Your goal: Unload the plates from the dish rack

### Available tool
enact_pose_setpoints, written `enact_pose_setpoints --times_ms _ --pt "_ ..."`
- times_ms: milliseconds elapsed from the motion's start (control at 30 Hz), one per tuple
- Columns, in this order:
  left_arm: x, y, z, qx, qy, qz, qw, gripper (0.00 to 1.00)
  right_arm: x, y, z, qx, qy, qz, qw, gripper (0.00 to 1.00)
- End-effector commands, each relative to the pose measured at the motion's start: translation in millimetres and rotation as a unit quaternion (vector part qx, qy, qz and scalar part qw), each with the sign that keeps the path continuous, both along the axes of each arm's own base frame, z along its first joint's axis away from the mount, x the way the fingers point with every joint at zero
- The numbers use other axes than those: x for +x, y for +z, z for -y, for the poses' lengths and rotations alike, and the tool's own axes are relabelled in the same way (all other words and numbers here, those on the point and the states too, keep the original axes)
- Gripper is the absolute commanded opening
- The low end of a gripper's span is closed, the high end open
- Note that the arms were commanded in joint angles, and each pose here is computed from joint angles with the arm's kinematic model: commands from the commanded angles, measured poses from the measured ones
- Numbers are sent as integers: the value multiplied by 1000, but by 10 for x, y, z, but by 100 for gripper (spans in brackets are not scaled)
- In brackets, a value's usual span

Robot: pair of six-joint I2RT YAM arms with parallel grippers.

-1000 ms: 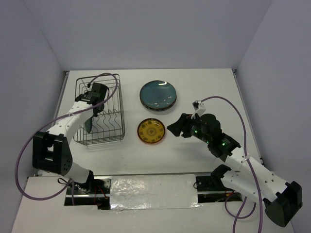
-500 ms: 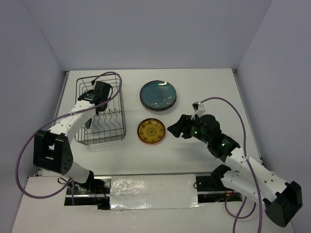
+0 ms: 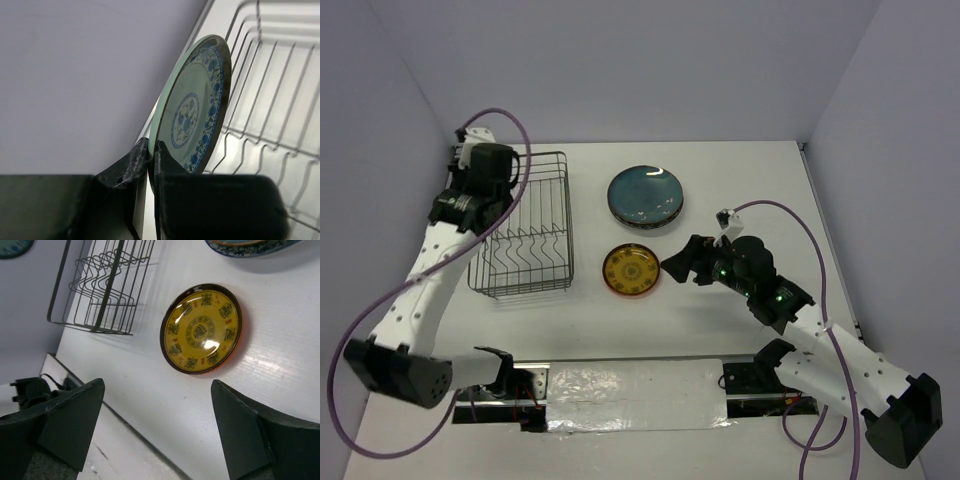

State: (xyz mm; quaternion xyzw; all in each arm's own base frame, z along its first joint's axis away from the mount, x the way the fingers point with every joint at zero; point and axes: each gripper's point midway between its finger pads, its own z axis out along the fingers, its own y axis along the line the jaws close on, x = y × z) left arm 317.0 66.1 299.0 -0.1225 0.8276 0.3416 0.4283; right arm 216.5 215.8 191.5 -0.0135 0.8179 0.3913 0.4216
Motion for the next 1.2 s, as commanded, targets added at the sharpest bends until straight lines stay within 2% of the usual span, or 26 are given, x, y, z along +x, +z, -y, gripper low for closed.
enact_pose_setpoints --times_ms 0,100,133,167,200,267,300,400,433,500,533,600,633,667,767,800,867,900,933,967,1000,1033,1133,1167 --pt "-155 444 66 -62 -16 97 993 0 -18 218 -80 36 14 34 999 98" --pt "-204 550 295 -127 -85 132 979 0 -92 399 -201 66 54 61 994 100" --pt "-221 519 558 -175 -157 133 963 0 -118 469 -242 77 68 71 992 100" --pt "-237 521 711 -206 -192 139 950 0 -142 604 -297 96 84 93 987 100" --pt "-296 529 1012 -255 -264 143 919 0 -222 674 -364 111 112 99 983 100" --pt "-388 523 1309 -311 -323 148 882 0 -275 879 -435 142 135 129 972 100" --pt "-496 537 1538 -344 -377 152 846 0 -320 940 -468 155 149 132 968 100" --pt "-700 515 1849 -413 -431 162 786 0 -341 1093 -550 176 161 144 960 100" --pt "-775 608 2011 -442 -464 170 749 0 -307 1085 -577 175 156 141 962 100" --pt "-878 534 2135 -471 -484 166 718 0 -291 1167 -603 181 154 145 961 100" --pt "-949 608 2245 -492 -508 169 687 0 -271 1187 -616 184 149 145 961 100" --pt "-1011 497 2341 -522 -516 153 662 0 -252 1205 -644 186 144 142 962 100" --pt "-1070 525 2416 -530 -538 149 639 0 -220 1204 -684 183 139 137 963 100" --pt "-1092 500 2452 -537 -544 144 628 0 -205 1183 -706 178 137 132 966 100" --pt "-1138 345 2540 -564 -551 120 603 0 -140 1138 -792 167 128 123 970 98" --pt "-1141 252 2555 -573 -547 111 601 0 -117 1125 -808 165 124 121 971 97" --pt "-1143 167 2559 -576 -543 102 602 0 -90 1148 -842 165 122 123 971 87" --pt "-1138 95 2560 -577 -541 95 605 1 -86 1133 -869 164 124 122 971 79" --pt "-1138 65 2557 -576 -539 93 607 3 -79 1139 -878 165 123 123 971 62" --pt "-1126 -9 2549 -578 -532 87 613 6 -62 1149 -886 166 119 124 971 54" --pt "-1117 -45 2545 -575 -532 85 616 8 -47 1141 -891 165 116 124 972 40" --pt "-1107 -78 2542 -575 -529 82 618 9 -37 1142 -894 165 114 123 972 10" --pt "-1064 -175 2535 -576 -520 73 627 21 -24 1106 -914 164 113 116 973 0" --pt "-1039 -200 2529 -576 -514 71 631 34 -19 1083 -914 163 111 112 974 0"
